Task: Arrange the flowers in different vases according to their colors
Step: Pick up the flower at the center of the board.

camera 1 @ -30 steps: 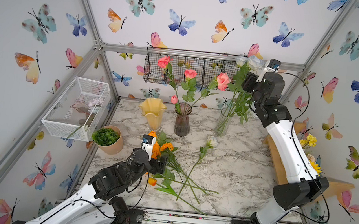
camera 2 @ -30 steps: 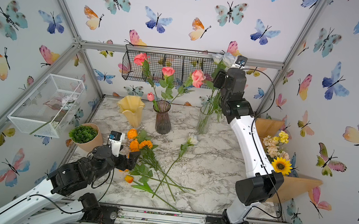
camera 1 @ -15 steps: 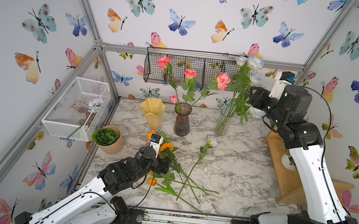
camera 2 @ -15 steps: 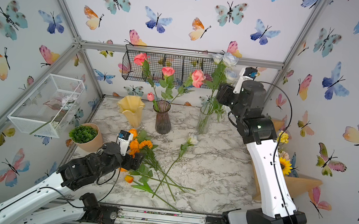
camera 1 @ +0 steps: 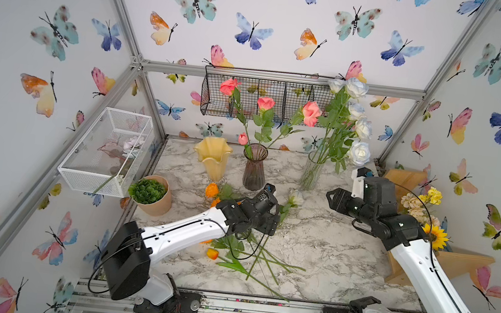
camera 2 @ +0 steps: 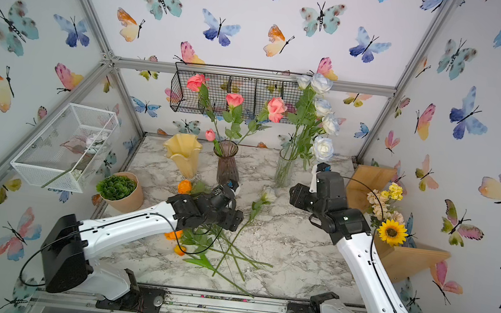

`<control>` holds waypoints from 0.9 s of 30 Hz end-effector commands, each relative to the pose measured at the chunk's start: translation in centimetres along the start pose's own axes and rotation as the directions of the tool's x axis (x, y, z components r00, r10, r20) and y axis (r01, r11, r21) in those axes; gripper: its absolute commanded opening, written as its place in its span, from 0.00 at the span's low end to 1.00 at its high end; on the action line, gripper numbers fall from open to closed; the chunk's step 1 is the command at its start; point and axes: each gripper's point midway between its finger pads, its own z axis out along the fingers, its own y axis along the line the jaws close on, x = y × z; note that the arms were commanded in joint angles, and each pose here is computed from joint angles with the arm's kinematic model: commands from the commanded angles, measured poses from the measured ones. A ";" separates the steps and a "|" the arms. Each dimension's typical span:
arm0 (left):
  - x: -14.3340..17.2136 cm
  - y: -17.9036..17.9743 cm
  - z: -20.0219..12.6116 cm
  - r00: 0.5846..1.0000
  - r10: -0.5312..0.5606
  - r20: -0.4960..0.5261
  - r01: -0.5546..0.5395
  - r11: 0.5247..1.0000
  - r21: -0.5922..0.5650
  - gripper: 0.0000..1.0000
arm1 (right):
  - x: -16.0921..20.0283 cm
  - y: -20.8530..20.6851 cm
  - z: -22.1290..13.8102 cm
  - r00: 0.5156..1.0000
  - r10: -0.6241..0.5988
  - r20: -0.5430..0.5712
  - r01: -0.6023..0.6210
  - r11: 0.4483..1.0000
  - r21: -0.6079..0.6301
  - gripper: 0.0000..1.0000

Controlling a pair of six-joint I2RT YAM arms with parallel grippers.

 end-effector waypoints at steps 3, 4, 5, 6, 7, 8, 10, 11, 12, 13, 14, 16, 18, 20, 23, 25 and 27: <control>-0.2 -2.1 3.6 0.996 0.028 -0.089 -0.025 0.999 0.031 0.83 | 2.0 0.0 1.3 0.997 0.060 -0.044 -0.062 0.997 -0.050 0.60; -0.3 -2.2 4.2 0.995 0.033 -0.098 -0.031 0.999 0.025 0.83 | 2.2 -0.2 1.5 0.997 0.063 -0.051 -0.065 0.997 -0.046 0.59; -0.2 -2.2 4.9 0.993 0.043 -0.111 -0.041 0.999 0.016 0.83 | 2.5 -0.3 1.6 0.996 0.066 -0.054 -0.069 0.997 -0.043 0.60; -0.1 -2.1 5.6 0.991 0.049 -0.124 -0.049 0.999 0.004 0.83 | 2.7 -0.4 1.7 0.996 0.066 -0.055 -0.069 0.997 -0.044 0.60; -0.1 -2.1 6.1 0.990 0.057 -0.133 -0.057 0.998 0.000 0.83 | 2.8 -0.5 1.8 0.996 0.065 -0.055 -0.067 0.997 -0.045 0.60; 0.0 -2.1 6.7 0.988 0.064 -0.143 -0.065 0.998 -0.006 0.82 | 3.0 -0.6 1.9 0.996 0.065 -0.057 -0.068 0.997 -0.044 0.59; 0.2 -2.1 7.7 0.984 0.075 -0.163 -0.078 0.997 -0.013 0.80 | 3.3 -0.8 2.0 0.996 0.063 -0.062 -0.065 0.997 -0.041 0.60; 0.4 -2.1 8.3 0.981 0.081 -0.174 -0.085 0.996 -0.017 0.78 | 3.4 -0.9 2.2 0.996 0.062 -0.064 -0.064 0.997 -0.041 0.59; 0.6 -2.0 8.8 0.979 0.084 -0.186 -0.091 0.995 -0.027 0.74 | 3.6 -0.9 2.3 0.996 0.061 -0.069 -0.064 0.997 -0.040 0.60; 0.7 -1.8 9.2 0.977 0.087 -0.196 -0.096 0.995 -0.040 0.73 | 3.7 -1.0 2.4 0.996 0.059 -0.071 -0.062 0.997 -0.039 0.59; 0.6 -1.7 9.3 0.977 0.091 -0.195 -0.102 0.994 -0.047 0.71 | 3.8 -1.0 2.5 0.996 0.057 -0.074 -0.060 0.998 -0.037 0.60; 1.3 -1.3 10.6 0.970 0.100 -0.223 -0.118 0.991 -0.068 0.67 | 3.8 -1.0 2.6 0.996 0.054 -0.075 -0.057 0.998 -0.038 0.59; 1.4 -1.2 11.3 0.967 0.109 -0.230 -0.128 0.989 -0.073 0.65 | 3.9 -1.0 2.7 0.996 0.051 -0.077 -0.054 0.998 -0.043 0.59; 1.5 -1.1 11.9 0.965 0.117 -0.237 -0.139 0.987 -0.080 0.61 | 3.8 -0.9 2.9 0.996 0.047 -0.080 -0.051 0.998 -0.048 0.59; 1.7 -0.8 12.9 0.959 0.134 -0.249 -0.162 0.982 -0.098 0.54 | 3.6 -0.8 3.0 0.996 0.039 -0.082 -0.043 0.998 -0.046 0.59; 1.9 -0.6 13.4 0.956 0.144 -0.256 -0.176 0.979 -0.107 0.52 | 3.5 -0.8 3.0 0.996 0.035 -0.083 -0.039 0.998 -0.044 0.59; 1.8 -0.4 13.8 0.954 0.153 -0.258 -0.188 0.975 -0.118 0.49 | 3.4 -0.8 2.9 0.996 0.031 -0.080 -0.035 0.998 -0.043 0.59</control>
